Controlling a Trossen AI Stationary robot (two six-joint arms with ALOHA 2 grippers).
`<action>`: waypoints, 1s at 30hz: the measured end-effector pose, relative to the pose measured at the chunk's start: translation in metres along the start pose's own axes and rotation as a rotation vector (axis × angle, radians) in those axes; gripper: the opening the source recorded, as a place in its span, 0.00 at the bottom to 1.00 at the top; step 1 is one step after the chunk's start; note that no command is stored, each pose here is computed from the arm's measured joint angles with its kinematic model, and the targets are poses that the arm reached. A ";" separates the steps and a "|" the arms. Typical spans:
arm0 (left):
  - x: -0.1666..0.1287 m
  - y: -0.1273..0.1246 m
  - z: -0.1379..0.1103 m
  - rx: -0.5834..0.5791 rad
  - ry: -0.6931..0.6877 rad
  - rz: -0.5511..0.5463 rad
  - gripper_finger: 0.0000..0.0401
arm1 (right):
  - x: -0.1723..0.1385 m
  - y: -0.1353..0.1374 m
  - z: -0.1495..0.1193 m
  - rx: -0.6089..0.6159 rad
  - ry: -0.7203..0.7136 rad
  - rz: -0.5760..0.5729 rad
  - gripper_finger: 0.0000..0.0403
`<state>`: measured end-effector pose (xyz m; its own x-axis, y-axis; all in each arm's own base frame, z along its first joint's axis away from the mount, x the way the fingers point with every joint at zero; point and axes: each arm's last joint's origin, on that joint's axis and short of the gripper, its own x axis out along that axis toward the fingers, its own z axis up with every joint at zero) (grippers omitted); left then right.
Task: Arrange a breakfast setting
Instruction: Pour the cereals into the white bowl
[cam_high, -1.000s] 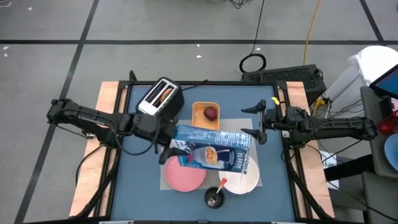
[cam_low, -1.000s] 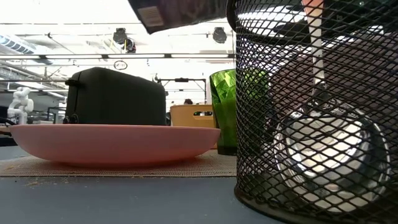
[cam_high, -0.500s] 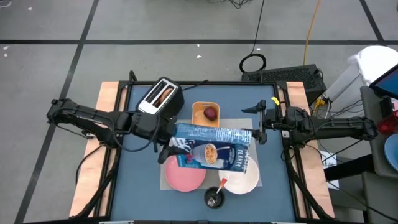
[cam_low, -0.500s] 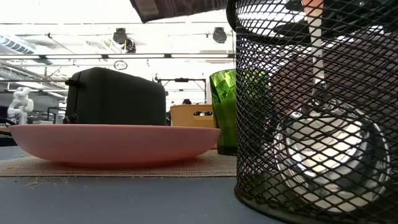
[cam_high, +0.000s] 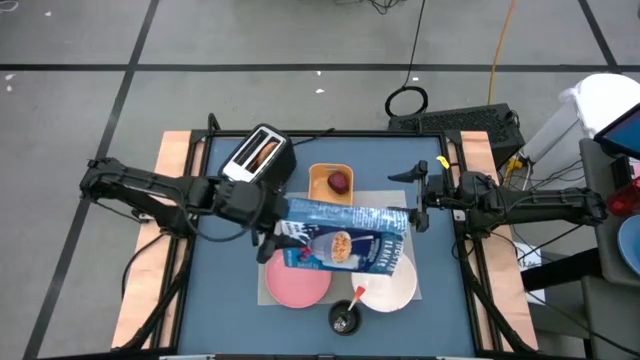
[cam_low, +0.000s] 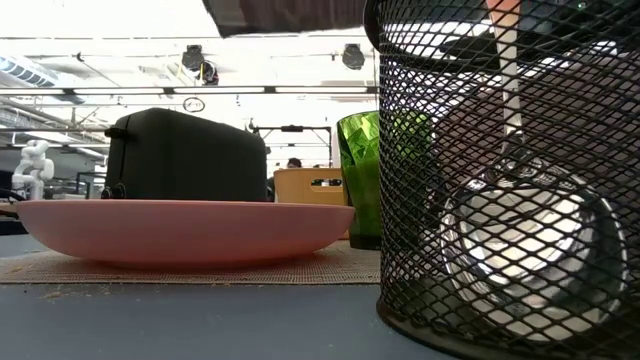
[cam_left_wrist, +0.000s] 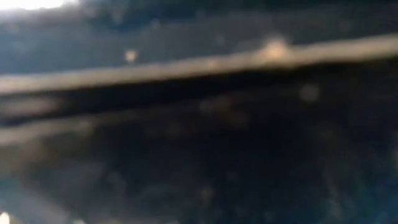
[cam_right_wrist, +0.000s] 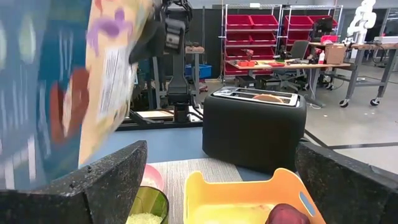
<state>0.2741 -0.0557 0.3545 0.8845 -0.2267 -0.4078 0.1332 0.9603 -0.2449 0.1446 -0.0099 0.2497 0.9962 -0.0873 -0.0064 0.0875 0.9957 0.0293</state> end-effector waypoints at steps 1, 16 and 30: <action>0.000 0.000 -0.001 -0.007 0.010 0.003 0.67 | 0.001 0.000 0.000 0.000 0.003 0.000 0.98; 0.010 0.003 -0.004 -0.019 0.029 0.012 0.67 | 0.002 0.000 -0.002 0.000 0.021 -0.001 0.98; 0.012 0.003 -0.004 -0.026 0.027 0.022 0.67 | 0.002 0.000 -0.003 -0.001 0.030 -0.001 0.98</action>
<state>0.2834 -0.0558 0.3454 0.8746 -0.2098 -0.4371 0.1016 0.9608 -0.2579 0.1466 -0.0100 0.2463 0.9955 -0.0874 -0.0359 0.0884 0.9957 0.0283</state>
